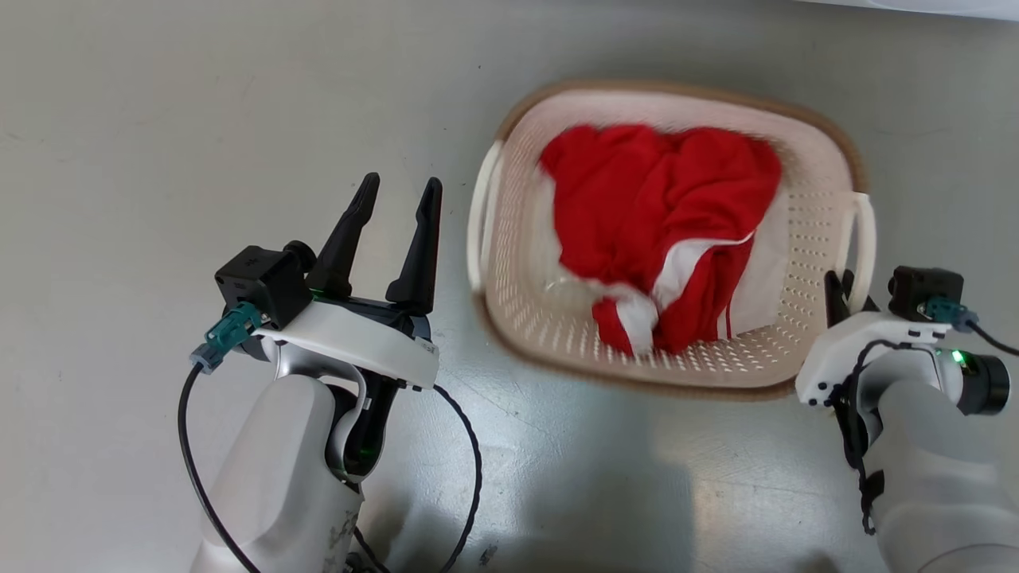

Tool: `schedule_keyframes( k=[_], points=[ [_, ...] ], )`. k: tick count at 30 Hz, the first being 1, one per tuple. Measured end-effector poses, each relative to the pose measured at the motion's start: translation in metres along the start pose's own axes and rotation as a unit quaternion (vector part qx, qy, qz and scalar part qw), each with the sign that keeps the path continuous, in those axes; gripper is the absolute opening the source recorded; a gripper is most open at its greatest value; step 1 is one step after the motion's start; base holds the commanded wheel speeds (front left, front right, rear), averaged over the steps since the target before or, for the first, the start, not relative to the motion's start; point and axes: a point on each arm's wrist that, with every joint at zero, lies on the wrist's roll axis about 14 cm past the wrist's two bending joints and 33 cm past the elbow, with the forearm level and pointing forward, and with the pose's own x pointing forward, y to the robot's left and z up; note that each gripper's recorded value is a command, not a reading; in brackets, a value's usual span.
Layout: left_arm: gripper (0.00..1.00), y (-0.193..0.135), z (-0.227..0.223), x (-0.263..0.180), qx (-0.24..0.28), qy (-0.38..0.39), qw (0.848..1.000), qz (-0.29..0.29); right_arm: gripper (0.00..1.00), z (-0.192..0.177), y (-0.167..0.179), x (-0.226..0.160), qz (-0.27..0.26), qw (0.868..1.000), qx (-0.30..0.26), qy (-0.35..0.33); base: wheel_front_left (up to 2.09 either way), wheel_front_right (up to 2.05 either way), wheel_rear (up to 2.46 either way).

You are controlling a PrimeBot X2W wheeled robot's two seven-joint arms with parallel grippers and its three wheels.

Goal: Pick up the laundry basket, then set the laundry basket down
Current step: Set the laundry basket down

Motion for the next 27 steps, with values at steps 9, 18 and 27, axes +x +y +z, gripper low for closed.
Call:
schedule_keyframes(
  k=[9, 18, 27],
  points=[
    [1.00, 0.001, 0.000, 0.000, -0.001, 0.000, 1.000, 0.001, 0.00, 0.004, 0.004, 0.003, 0.005, 1.000, 0.001, -0.003, 0.00, 0.00, 0.00],
    [1.00, 0.000, 0.001, 0.000, -0.009, -0.001, 1.000, 0.002, 0.00, 0.008, 0.002, 0.003, 0.001, 1.000, 0.004, -0.008, 0.00, 0.00, 0.00],
    [1.00, -0.003, 0.002, 0.000, -0.009, -0.002, 1.000, -0.003, 0.00, 0.015, -0.001, 0.002, -0.006, 0.999, 0.030, -0.017, 0.00, 0.00, 0.00]
  ],
)
